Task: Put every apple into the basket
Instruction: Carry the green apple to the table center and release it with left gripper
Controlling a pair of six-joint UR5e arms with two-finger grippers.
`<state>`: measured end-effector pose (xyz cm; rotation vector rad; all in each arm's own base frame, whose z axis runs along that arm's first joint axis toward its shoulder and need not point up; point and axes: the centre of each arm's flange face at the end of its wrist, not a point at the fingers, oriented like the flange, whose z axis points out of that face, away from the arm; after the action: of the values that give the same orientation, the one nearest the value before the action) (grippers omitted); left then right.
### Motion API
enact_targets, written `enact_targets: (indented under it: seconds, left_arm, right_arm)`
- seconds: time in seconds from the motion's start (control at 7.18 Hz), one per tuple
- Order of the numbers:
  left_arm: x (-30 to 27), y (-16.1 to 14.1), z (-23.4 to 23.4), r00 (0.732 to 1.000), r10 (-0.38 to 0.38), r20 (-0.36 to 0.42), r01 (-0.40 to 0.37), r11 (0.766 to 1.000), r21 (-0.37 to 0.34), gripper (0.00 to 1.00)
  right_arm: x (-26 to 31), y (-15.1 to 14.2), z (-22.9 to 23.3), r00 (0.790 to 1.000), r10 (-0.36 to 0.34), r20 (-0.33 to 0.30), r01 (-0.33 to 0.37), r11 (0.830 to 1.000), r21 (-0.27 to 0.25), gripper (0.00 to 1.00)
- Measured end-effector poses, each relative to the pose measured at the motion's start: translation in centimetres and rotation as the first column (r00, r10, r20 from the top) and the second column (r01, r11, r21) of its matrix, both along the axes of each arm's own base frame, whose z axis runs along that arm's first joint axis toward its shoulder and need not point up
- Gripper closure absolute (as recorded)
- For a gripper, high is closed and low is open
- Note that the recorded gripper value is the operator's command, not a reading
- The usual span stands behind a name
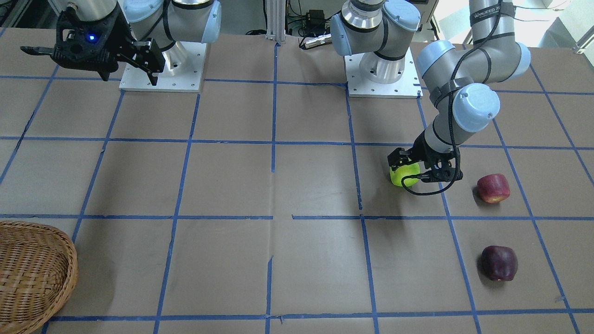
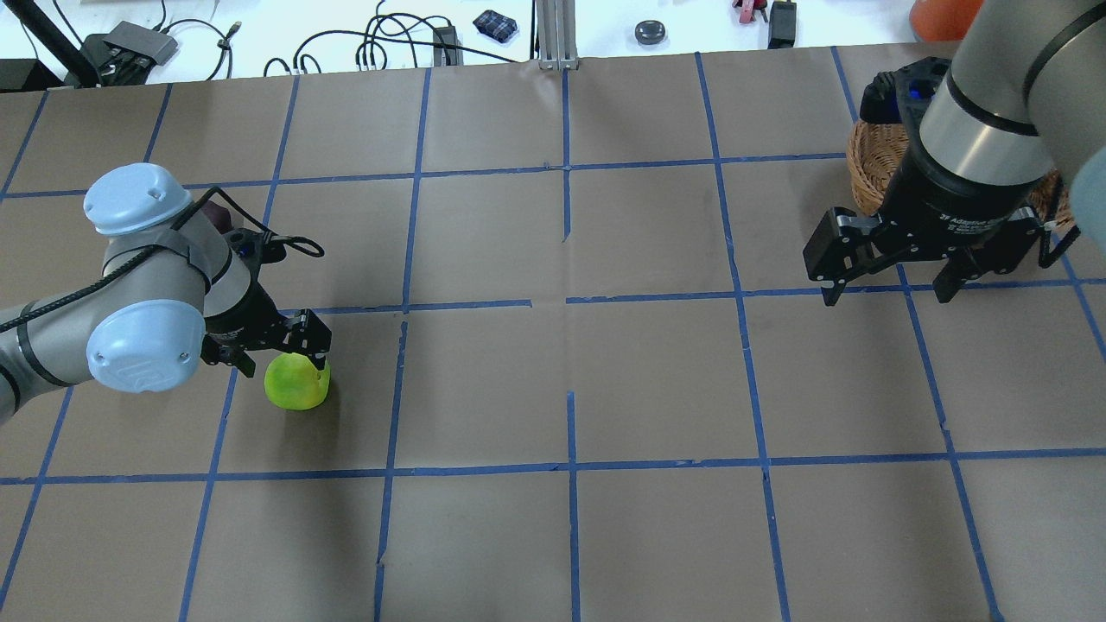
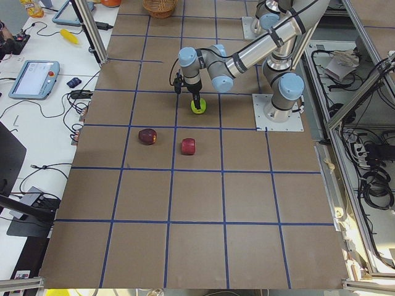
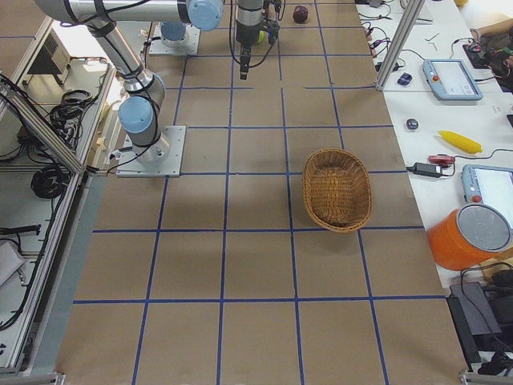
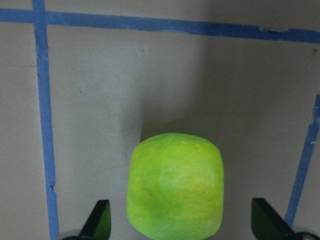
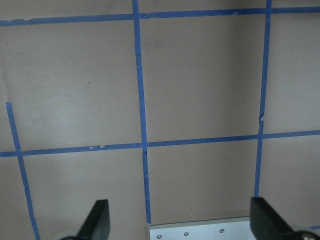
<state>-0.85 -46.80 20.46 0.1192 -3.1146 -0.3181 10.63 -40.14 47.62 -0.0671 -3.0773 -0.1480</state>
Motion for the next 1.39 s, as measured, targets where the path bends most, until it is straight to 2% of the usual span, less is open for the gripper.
enact_targets:
  seconds: [0.14,0.28,0.56,0.84,1.11,1.39]
  left_arm:
    - [0.1,-0.2,-1.0,1.0,0.0,-0.002,0.0,1.0,0.01,0.75]
    - [0.1,-0.5,-1.3,1.0,-0.001,0.0,0.001,1.0,0.006,0.87]
    - [0.1,-1.6,-0.3,1.0,0.029,0.009,-0.029,0.999,-0.021,0.89]
    - [-3.3,-4.7,2.5,0.982,0.178,-0.056,-0.181,0.982,-0.045,0.89]
    - [-12.1,-6.8,3.2,0.961,0.259,-0.095,-0.264,0.963,-0.051,0.89]
    - [-22.4,-7.3,1.6,0.938,0.32,-0.131,-0.331,0.941,-0.068,0.89]
  right_arm:
    - [0.0,0.2,-0.1,1.0,-0.002,0.001,0.002,1.0,-0.002,0.0]
    - [-0.2,0.1,0.0,1.0,-0.003,0.003,0.003,1.0,-0.007,0.0]
    - [-0.4,-0.2,0.5,1.0,-0.007,0.002,0.007,1.0,-0.021,0.0]
    - [-0.5,-1.4,2.0,1.0,-0.009,0.005,0.009,0.999,-0.049,0.0]
    - [-0.4,-3.1,3.5,1.0,-0.013,0.021,0.014,0.997,-0.07,0.0]
    - [0.1,-4.9,3.1,0.997,-0.012,0.08,0.018,0.997,-0.073,0.0]
